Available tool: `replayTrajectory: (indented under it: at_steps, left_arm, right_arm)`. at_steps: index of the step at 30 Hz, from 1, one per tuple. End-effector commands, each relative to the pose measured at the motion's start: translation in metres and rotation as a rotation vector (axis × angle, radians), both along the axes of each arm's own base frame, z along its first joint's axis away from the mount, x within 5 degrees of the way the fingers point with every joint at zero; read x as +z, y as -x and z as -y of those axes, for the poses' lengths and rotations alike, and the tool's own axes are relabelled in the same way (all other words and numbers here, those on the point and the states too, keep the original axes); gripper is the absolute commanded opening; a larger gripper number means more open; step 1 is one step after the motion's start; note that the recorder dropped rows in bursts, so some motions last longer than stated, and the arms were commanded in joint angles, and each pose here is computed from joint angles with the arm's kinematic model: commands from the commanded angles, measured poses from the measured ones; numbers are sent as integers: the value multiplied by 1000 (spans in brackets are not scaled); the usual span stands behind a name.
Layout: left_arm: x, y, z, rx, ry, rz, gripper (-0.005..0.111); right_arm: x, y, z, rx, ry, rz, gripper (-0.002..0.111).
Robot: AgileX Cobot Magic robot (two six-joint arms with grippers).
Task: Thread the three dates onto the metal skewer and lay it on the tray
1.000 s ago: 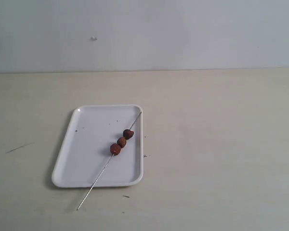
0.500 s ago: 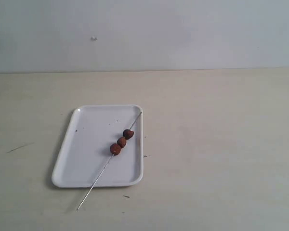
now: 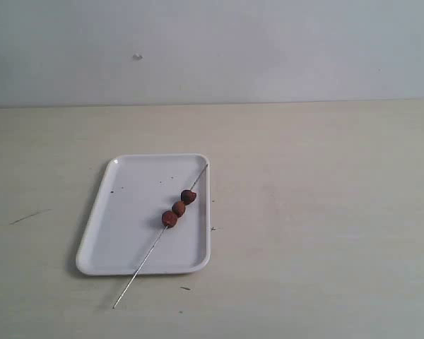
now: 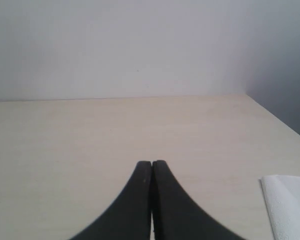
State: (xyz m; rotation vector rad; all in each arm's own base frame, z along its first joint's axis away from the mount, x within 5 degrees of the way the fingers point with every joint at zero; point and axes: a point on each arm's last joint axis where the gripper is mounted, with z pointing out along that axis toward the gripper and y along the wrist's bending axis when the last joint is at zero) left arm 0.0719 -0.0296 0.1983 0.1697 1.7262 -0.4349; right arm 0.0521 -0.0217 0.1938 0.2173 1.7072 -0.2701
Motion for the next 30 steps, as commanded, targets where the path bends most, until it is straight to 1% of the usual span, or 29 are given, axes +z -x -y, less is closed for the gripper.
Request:
replayTrajectory:
  at_steps: [1, 19, 22, 23, 26, 29, 30]
  left_arm:
    - [0, 0, 0, -1, -1, 7, 0]
    - [1, 0, -1, 3, -2, 10, 0]
    - [3, 1, -5, 51, 6, 41, 0]
    - [5, 2, -7, 74, 0, 66, 0]
    - [9, 9, -14, 146, 28, 133, 0]
    - [8, 17, -17, 184, -34, 174, 0]
    - [6, 17, -17, 196, -61, 160, 0]
  right_arm:
    - [-1, 0, 0, -4, 3, 3, 0]
    - [-1, 0, 0, -4, 3, 3, 0]
    - [-1, 0, 0, -4, 3, 3, 0]
    - [-1, 0, 0, -4, 3, 3, 0]
    - [-1, 0, 0, -4, 1, 3, 0]
    - [-1, 0, 0, -4, 1, 3, 0]
    - [-1, 0, 0, -4, 1, 3, 0]
